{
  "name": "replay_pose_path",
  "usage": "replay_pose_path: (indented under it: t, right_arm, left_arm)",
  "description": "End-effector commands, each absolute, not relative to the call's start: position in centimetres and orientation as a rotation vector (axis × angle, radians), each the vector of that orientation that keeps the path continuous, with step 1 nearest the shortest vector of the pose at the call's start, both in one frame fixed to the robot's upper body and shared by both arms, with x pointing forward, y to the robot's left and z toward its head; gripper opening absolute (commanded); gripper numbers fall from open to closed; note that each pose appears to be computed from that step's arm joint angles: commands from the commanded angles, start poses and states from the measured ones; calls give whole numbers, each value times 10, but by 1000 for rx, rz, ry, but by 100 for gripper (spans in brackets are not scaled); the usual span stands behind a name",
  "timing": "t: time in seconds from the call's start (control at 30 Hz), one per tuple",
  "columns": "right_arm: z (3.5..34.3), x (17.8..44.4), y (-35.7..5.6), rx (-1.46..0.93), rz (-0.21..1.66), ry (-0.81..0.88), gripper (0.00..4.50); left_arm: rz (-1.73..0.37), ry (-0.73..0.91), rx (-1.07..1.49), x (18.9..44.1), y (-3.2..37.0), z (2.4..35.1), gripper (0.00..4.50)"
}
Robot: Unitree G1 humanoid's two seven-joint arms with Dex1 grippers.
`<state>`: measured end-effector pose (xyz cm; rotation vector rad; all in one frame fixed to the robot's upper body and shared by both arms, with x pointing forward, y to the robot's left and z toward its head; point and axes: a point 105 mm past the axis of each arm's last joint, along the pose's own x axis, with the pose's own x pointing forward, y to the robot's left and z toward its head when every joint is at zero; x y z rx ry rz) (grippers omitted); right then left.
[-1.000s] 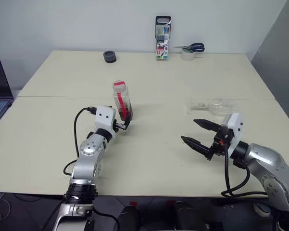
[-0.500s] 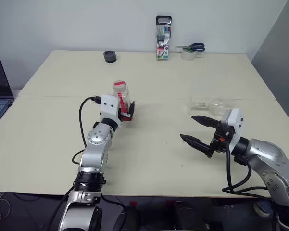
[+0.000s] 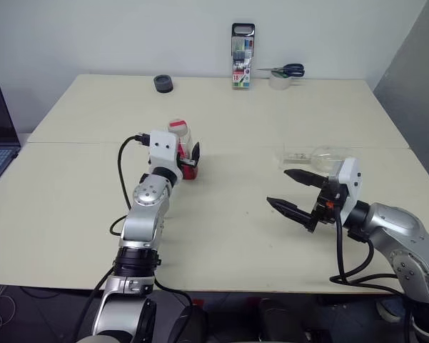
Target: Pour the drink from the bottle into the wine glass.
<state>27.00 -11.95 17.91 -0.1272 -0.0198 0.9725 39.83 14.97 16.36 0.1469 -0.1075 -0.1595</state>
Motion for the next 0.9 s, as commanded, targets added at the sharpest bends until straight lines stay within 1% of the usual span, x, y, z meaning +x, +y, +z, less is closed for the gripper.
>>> replay_pose_path:
  t: [0.03,0.53,0.63,0.77,0.83,0.87,0.9]
  right_arm:
    - [188,269,-120,-147,983,-51,450]
    - [188,271,-122,-156,976,-47,450]
    - [188,272,-122,-156,977,-47,450]
    - [188,272,-122,-156,977,-46,450]
    - [188,272,-122,-157,977,-47,450]
    - [188,272,-122,-157,978,-48,450]
    - [188,272,-122,-156,978,-48,450]
  left_arm:
    - [-151,-192,147,396,147,191,448]
    - [-161,-203,128,396,141,196,448]
    - [-157,-206,126,396,142,196,386]
    - [-154,-209,126,396,143,197,258]
    - [-155,-209,124,396,144,197,204]
    - [-154,-208,122,396,144,196,191]
    - [-152,-206,118,396,145,196,191]
